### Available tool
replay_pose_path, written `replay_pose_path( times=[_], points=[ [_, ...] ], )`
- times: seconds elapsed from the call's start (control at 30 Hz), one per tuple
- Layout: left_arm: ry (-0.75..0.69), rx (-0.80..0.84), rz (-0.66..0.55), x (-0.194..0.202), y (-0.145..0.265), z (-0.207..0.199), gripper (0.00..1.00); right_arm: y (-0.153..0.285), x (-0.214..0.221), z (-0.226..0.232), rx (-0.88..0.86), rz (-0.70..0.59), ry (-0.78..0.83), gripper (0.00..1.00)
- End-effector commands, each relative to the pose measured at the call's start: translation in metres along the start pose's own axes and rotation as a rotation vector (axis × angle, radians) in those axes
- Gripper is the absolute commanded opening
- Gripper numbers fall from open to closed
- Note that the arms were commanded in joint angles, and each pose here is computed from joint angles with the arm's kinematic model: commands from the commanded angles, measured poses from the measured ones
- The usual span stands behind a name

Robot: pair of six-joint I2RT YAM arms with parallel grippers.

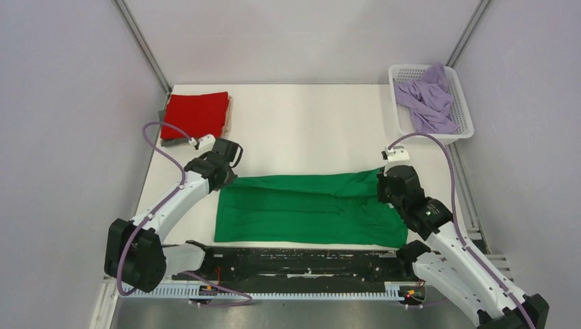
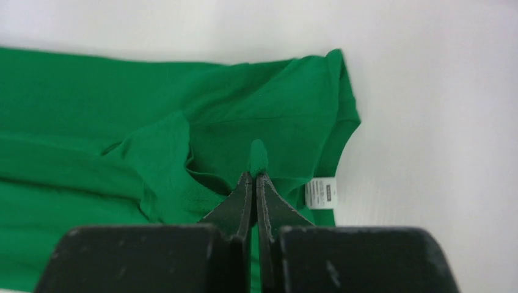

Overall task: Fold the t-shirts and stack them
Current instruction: Fold the other side of the tshirt into a rectangle

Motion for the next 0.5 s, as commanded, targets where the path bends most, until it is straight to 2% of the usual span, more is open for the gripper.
replay_pose_path(
  times=[0.0,0.07,0.2,0.3,0.33,0.37,0.4,0.43,0.47],
  points=[
    [0.041,-0.021,0.009,0.015,0.001,0.01,0.02,0.013,0.04,0.006,-0.079,0.142,0.009,0.0],
    [0.039,-0.023,0.022,0.021,-0.001,0.012,0.02,0.015,0.055,0.007,-0.091,0.198,0.015,0.0],
    [0.046,-0.075,0.053,0.038,-0.009,0.024,0.04,0.017,0.091,0.008,-0.12,0.328,0.028,0.06],
    [0.06,-0.125,0.065,0.047,-0.01,0.036,0.13,0.026,0.117,0.01,-0.158,0.432,0.037,0.23],
    [0.065,-0.141,0.064,0.048,-0.008,0.04,0.14,0.03,0.122,0.01,-0.176,0.457,0.041,0.26],
    [0.069,-0.145,0.055,0.045,-0.004,0.042,0.21,0.035,0.124,0.015,-0.219,0.47,0.05,0.29],
    [0.069,-0.156,0.041,0.041,0.0,0.045,0.31,0.041,0.124,0.021,-0.273,0.47,0.055,0.34],
    [0.075,-0.163,0.022,0.035,0.006,0.048,0.6,0.047,0.122,0.032,-0.355,0.464,0.063,0.43],
    [0.084,-0.17,0.0,0.028,0.012,0.051,0.84,0.055,0.117,0.042,-0.439,0.45,0.072,0.6]
  ],
)
Point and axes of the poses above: each gripper's point midway between its finger pads, its own y axis back along the fingers, its own z axis along the line the jaws close on, x = y × z, the point moved 1 cm from there along y, back along the fingers, and after that the axes turned 5 degrees about -y, right-handed, at the moved point
